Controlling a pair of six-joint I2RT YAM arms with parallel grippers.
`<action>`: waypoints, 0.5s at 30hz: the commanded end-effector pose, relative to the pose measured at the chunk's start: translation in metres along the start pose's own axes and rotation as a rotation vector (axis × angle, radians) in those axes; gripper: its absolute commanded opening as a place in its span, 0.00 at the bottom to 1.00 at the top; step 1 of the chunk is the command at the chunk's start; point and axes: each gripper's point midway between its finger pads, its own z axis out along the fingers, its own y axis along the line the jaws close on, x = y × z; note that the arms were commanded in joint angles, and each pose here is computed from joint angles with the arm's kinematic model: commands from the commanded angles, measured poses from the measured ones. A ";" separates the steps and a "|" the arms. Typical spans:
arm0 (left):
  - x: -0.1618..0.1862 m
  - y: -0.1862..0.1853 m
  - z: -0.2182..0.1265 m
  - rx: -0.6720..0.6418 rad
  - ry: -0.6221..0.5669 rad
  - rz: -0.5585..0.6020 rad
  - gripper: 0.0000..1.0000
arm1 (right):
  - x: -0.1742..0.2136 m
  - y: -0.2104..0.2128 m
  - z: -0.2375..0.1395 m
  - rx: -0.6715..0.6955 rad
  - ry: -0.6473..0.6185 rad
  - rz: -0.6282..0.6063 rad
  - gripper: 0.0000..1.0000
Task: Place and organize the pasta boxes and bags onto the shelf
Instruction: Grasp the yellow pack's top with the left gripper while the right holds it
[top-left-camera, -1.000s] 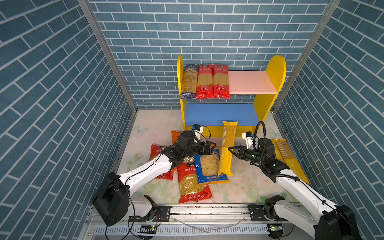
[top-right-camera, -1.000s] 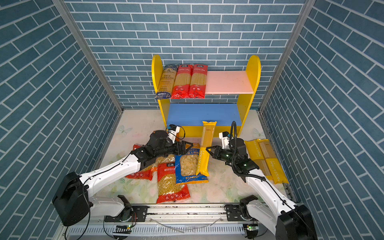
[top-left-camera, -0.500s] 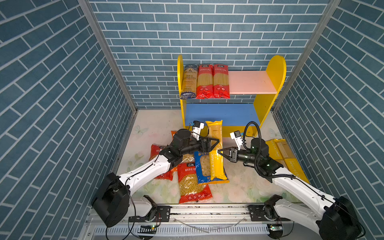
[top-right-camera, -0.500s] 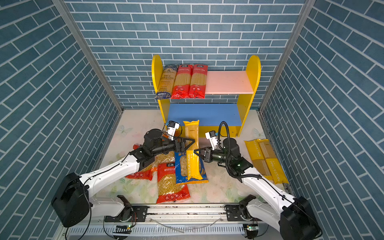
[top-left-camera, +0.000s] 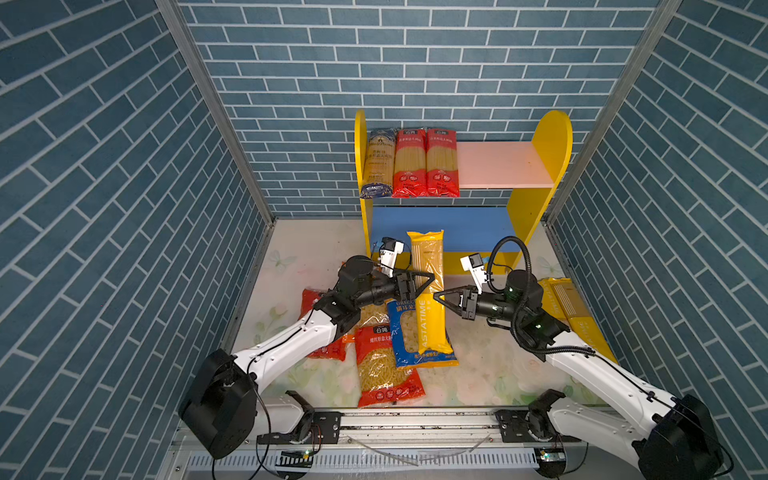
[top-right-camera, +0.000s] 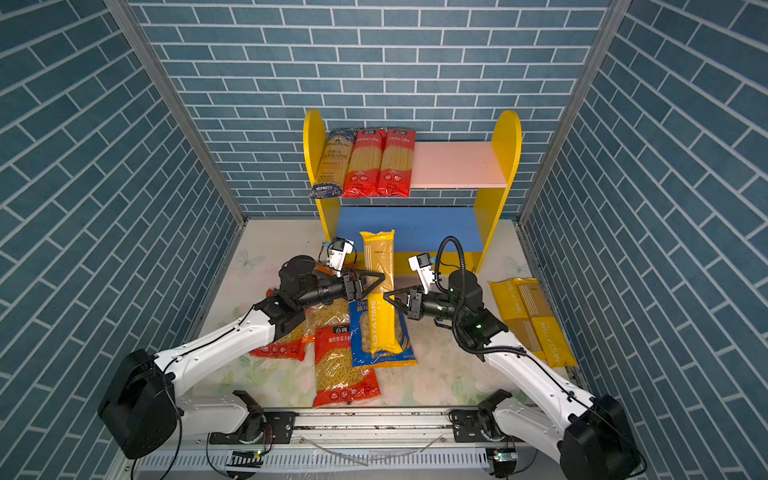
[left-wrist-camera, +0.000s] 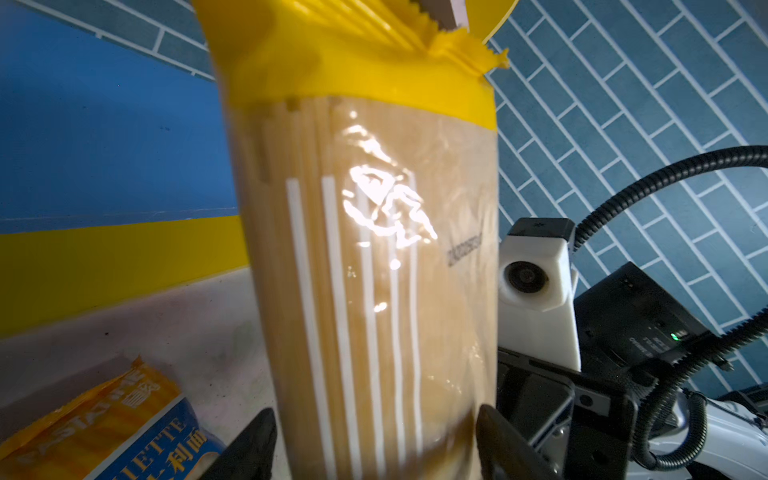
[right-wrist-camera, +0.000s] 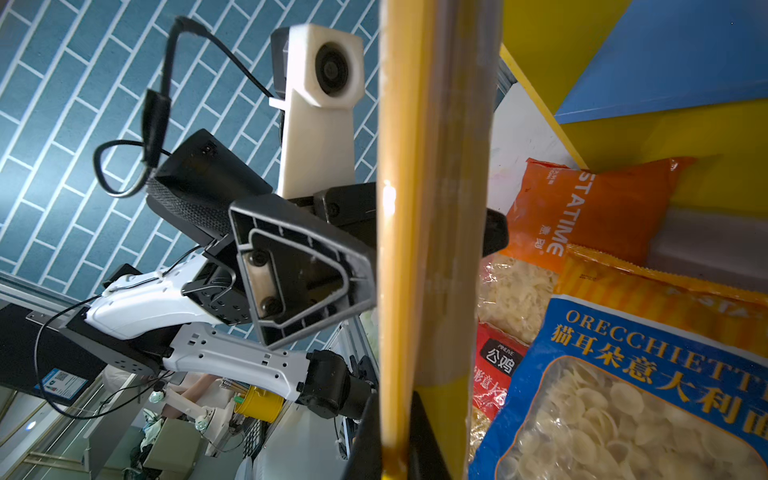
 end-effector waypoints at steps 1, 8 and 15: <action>-0.013 -0.008 0.003 0.038 -0.037 0.027 0.71 | -0.049 0.083 -0.012 -0.219 -0.122 -0.251 0.00; -0.026 -0.028 0.002 0.125 -0.080 0.048 0.73 | -0.051 0.096 -0.014 -0.254 -0.116 -0.275 0.00; -0.034 -0.053 -0.008 0.220 -0.112 0.079 0.52 | -0.050 0.089 -0.011 -0.242 -0.112 -0.253 0.00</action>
